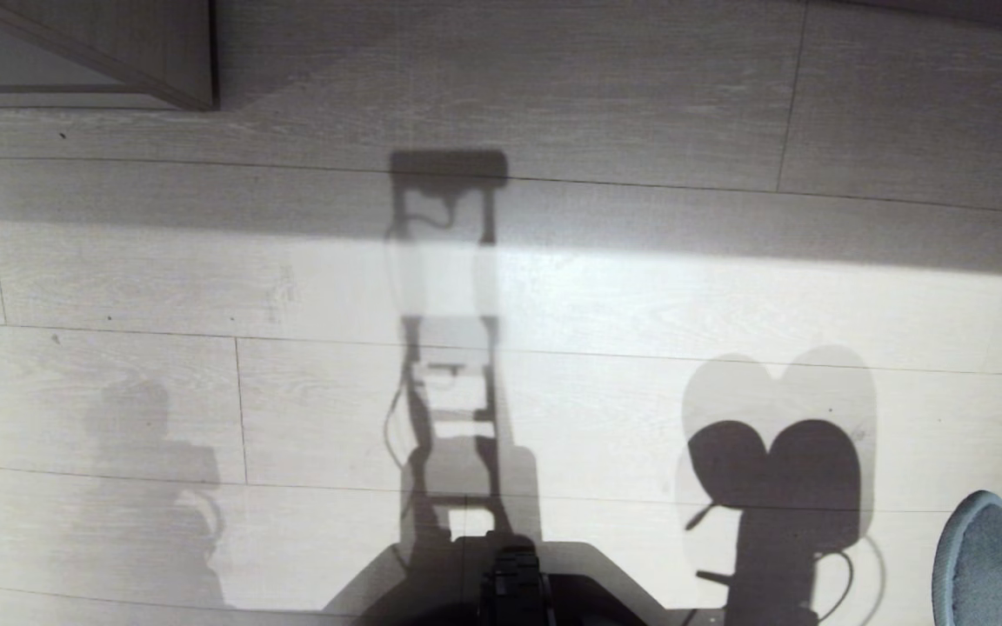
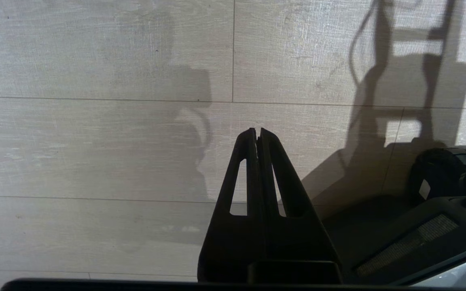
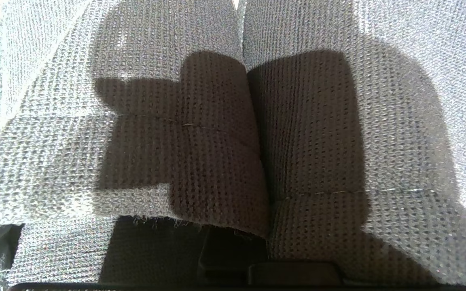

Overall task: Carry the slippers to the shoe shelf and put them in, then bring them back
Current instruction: Place the slippers into the shoe cabinet

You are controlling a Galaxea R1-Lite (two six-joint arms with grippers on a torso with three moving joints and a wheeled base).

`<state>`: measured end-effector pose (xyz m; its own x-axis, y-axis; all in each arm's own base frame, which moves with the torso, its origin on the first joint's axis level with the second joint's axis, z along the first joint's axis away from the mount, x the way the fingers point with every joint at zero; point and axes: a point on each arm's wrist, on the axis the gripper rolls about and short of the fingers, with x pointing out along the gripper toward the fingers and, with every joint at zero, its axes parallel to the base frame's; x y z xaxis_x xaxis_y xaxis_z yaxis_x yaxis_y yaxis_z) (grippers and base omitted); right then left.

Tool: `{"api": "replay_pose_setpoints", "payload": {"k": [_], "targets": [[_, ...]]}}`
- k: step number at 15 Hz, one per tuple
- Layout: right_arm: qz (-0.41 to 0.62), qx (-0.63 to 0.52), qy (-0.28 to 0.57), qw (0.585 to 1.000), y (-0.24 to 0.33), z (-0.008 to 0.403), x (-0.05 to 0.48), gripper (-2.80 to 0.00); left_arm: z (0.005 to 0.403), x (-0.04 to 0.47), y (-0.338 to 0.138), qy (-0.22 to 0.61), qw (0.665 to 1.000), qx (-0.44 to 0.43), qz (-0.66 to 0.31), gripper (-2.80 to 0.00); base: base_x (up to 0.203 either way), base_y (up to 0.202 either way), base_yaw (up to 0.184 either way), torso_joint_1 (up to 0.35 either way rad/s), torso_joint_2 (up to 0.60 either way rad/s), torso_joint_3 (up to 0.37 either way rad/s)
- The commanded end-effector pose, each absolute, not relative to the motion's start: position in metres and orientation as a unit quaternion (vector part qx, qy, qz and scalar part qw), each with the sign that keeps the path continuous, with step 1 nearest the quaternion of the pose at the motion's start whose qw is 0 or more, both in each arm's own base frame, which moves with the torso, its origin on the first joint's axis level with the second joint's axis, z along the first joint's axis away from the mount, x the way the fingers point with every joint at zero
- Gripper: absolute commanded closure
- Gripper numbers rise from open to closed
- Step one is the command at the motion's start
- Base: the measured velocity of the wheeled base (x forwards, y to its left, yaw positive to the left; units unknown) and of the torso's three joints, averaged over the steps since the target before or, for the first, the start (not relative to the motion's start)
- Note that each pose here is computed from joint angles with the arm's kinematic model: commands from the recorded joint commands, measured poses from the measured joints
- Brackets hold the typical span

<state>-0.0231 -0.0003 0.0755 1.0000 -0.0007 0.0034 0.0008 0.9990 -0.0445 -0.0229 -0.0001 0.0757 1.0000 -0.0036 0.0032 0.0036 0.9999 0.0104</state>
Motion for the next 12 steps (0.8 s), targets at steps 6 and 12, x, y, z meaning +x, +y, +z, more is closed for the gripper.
{"api": "replay_pose_setpoints", "payload": {"k": [6, 12], "targets": [[-0.005, -0.022, 0.002, 1.0, 0.0, 0.075, -0.0228, 0.0, 0.0758, -0.0229, -0.0001, -0.002, 1.0, 0.005, -0.002, 0.0, 0.0, 0.0, 0.0, 0.0, 0.0, 0.0], [-0.005, -0.026, 0.002, 1.0, 0.0, 0.075, -0.0228, 0.0, 0.0758, -0.0229, -0.0001, -0.002, 1.0, 0.004, -0.002, 0.0, 0.0, 0.0, 0.0, 0.0, 0.0, 0.005]]}}
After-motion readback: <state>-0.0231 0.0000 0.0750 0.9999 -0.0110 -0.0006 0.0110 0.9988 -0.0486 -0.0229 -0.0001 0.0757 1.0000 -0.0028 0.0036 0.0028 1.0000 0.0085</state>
